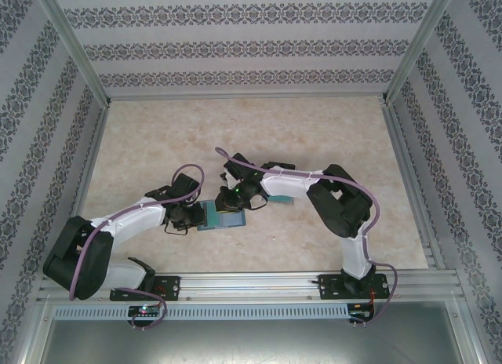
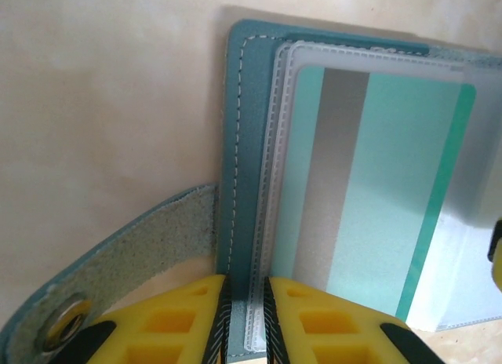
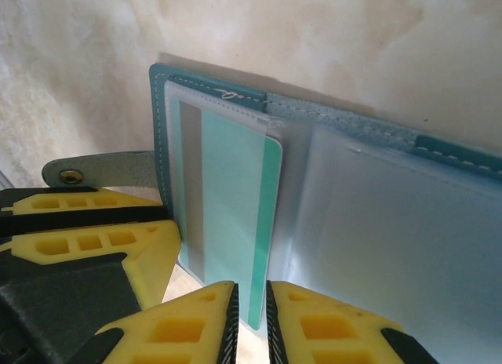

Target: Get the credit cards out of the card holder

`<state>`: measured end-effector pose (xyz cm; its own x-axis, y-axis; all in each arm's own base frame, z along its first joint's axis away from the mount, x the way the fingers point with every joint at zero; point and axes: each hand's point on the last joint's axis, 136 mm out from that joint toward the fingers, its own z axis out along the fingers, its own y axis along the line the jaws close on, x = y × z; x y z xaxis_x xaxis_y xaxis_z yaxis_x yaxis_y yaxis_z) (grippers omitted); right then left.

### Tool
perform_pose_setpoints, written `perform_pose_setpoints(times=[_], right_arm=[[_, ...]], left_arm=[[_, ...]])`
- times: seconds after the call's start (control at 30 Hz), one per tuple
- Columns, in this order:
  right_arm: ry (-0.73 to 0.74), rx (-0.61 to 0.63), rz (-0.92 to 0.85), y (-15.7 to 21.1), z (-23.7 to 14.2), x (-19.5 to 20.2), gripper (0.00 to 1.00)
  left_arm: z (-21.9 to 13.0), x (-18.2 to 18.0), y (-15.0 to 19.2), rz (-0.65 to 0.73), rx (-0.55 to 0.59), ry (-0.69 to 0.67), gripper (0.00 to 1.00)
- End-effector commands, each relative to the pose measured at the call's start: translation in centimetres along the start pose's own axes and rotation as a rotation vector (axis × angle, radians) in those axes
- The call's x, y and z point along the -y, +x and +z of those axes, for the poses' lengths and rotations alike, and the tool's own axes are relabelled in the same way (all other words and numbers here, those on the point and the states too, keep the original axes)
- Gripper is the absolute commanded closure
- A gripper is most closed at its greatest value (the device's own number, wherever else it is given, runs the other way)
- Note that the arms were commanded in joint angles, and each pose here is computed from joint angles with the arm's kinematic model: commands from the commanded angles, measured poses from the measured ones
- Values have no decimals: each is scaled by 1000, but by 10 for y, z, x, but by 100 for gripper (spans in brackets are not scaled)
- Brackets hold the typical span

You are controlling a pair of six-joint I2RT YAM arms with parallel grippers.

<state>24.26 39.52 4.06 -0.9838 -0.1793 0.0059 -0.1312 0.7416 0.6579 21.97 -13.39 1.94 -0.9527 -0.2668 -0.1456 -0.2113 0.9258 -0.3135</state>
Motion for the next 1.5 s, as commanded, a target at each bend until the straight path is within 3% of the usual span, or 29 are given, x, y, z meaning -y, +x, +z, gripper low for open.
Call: perform_pose_setpoints(times=[0.0, 0.77, 1.23, 1.37, 1.47], right_arm=[[-25, -34, 13, 5, 7, -5, 80], [-36, -93, 40, 13, 21, 2, 79], [-65, -99, 24, 12, 22, -5, 85], [-70, -97, 22, 11, 21, -7, 99], [-68, -86, 27, 11, 17, -5, 100]], left_arm=[[4, -3, 1, -25, -8, 4, 81], [6, 2, 3, -32, -24, 26, 83], [8, 7, 4, -29, -41, 52, 86], [7, 8, 4, -27, -41, 57, 87], [7, 6, 5, -28, -42, 45, 87]])
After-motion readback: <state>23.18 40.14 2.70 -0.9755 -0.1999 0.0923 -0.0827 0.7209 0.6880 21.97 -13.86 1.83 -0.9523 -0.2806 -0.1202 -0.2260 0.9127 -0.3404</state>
